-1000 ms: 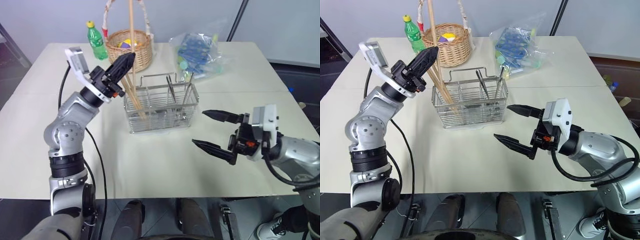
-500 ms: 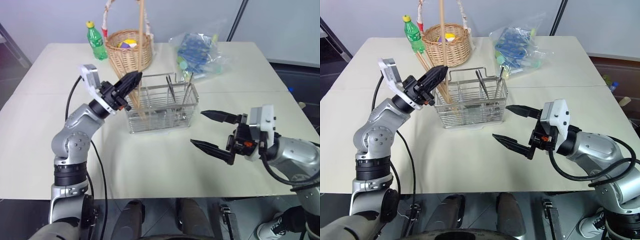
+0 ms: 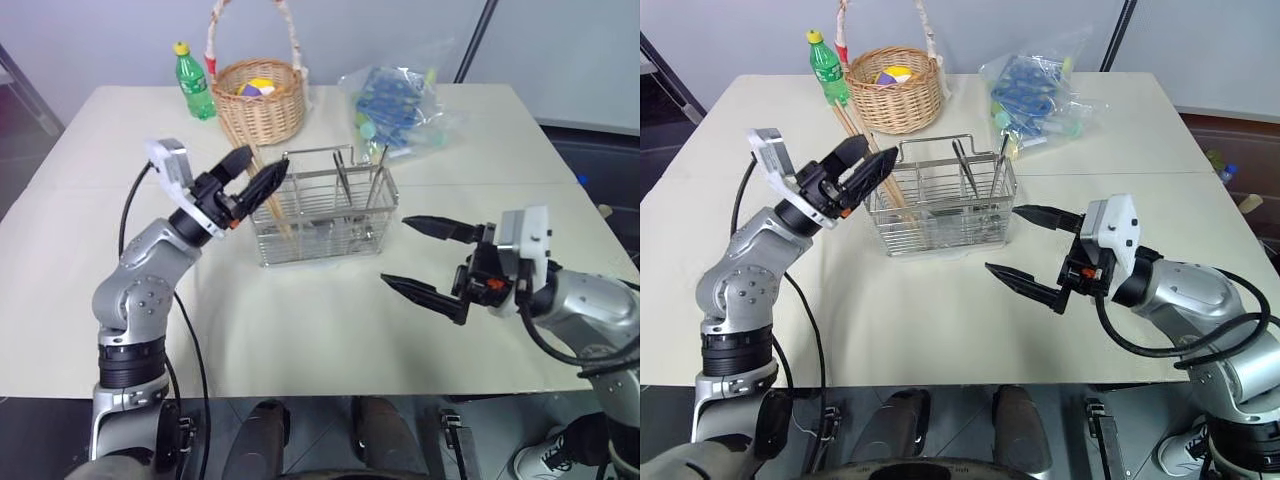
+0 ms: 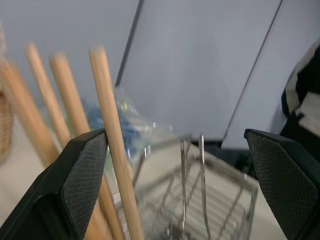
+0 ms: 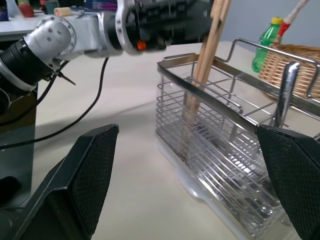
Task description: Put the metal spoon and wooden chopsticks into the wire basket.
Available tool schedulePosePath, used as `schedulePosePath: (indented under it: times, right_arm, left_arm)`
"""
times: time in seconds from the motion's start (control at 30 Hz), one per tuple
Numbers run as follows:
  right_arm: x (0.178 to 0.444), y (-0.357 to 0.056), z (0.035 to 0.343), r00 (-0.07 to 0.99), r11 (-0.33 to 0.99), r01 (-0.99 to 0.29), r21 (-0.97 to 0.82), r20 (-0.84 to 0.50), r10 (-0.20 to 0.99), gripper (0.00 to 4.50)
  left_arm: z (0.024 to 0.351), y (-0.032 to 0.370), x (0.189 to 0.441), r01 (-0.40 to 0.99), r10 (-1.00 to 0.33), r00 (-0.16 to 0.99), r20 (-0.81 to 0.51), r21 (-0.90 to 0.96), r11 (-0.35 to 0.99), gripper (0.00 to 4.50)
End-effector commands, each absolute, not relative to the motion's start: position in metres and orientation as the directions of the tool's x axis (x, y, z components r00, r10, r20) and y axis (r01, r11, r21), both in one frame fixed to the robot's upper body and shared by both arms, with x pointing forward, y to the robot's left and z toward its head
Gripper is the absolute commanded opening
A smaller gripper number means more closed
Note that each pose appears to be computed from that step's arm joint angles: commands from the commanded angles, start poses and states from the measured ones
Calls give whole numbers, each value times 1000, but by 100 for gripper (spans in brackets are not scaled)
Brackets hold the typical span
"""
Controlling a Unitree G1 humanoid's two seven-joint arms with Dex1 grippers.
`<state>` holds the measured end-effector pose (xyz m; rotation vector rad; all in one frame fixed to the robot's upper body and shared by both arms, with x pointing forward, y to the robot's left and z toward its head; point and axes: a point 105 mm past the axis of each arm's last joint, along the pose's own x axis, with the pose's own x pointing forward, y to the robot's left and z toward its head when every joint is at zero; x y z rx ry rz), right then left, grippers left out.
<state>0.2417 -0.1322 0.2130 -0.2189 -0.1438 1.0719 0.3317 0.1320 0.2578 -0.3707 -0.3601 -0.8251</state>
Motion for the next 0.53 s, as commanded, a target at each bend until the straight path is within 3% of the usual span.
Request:
schedulePosePath:
  times: [0.03, 0.27, 0.4, 0.53]
  right_arm:
    - [242, -132, 221, 469, 462, -841, -282, 44, 882, 450]
    - [268, -154, 217, 595, 593, -762, -262, 80, 800, 450]
    - [282, -167, 212, 675, 677, -692, -251, 109, 730, 450]
    - [290, -173, 207, 714, 717, -650, -253, 120, 690, 450]
  left_arm:
    - [286, 135, 324, 764, -611, 602, 513, -148, 629, 448]
    - [316, 171, 323, 666, -522, 663, 537, -105, 738, 448]
    - [310, 236, 329, 449, -351, 792, 499, -87, 889, 448]
    - [302, 266, 323, 344, -266, 835, 482, -79, 936, 448]
